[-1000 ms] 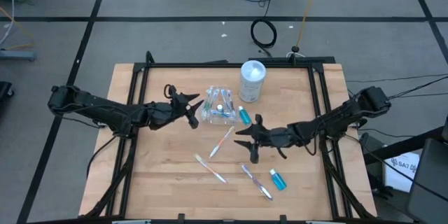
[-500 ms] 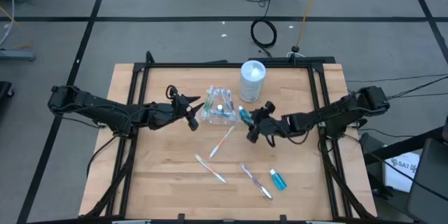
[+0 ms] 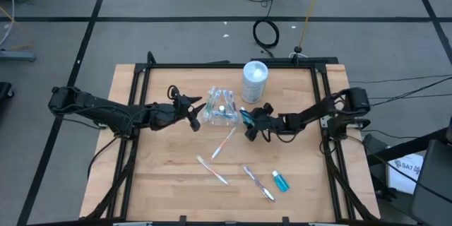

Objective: Pick & Place toothbrushing station
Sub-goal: Put the top mouthwash into the transparent organizer

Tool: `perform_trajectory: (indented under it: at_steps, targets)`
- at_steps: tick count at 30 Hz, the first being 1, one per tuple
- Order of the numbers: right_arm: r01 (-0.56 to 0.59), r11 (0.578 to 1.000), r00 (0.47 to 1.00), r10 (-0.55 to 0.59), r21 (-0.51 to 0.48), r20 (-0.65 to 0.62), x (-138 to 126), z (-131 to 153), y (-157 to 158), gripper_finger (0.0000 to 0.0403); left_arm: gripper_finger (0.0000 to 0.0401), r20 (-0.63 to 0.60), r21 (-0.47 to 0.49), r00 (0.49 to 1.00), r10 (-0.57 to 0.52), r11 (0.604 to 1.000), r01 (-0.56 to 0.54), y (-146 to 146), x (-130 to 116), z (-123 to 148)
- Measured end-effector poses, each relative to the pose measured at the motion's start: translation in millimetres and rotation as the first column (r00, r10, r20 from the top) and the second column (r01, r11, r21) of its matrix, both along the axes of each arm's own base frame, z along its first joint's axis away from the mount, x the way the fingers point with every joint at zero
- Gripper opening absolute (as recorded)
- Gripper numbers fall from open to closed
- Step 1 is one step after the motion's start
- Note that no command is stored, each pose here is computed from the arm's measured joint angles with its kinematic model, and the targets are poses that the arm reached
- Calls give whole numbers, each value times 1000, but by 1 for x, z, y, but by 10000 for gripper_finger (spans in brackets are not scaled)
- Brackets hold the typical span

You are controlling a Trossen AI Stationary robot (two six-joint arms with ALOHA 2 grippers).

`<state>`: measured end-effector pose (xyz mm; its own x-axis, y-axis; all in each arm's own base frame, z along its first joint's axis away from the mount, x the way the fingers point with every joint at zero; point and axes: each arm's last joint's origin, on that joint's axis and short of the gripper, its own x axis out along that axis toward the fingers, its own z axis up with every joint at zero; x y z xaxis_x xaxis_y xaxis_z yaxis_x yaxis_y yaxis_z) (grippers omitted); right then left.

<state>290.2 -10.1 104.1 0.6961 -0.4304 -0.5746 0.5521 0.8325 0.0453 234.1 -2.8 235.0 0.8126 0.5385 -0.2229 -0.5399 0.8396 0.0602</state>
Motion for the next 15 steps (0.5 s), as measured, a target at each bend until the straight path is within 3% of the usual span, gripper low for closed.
perform_trajectory:
  at_steps: [10,15]
  targets:
    - [-4,1000,998,3,-11,-61,1,-18,-3,234,143,-7,5,1000,2,1000,-1,0,0,0]
    - [-6,1000,998,5,-6,-64,0,-17,-5,207,143,-10,6,1000,1,1000,-1,0,0,-1]
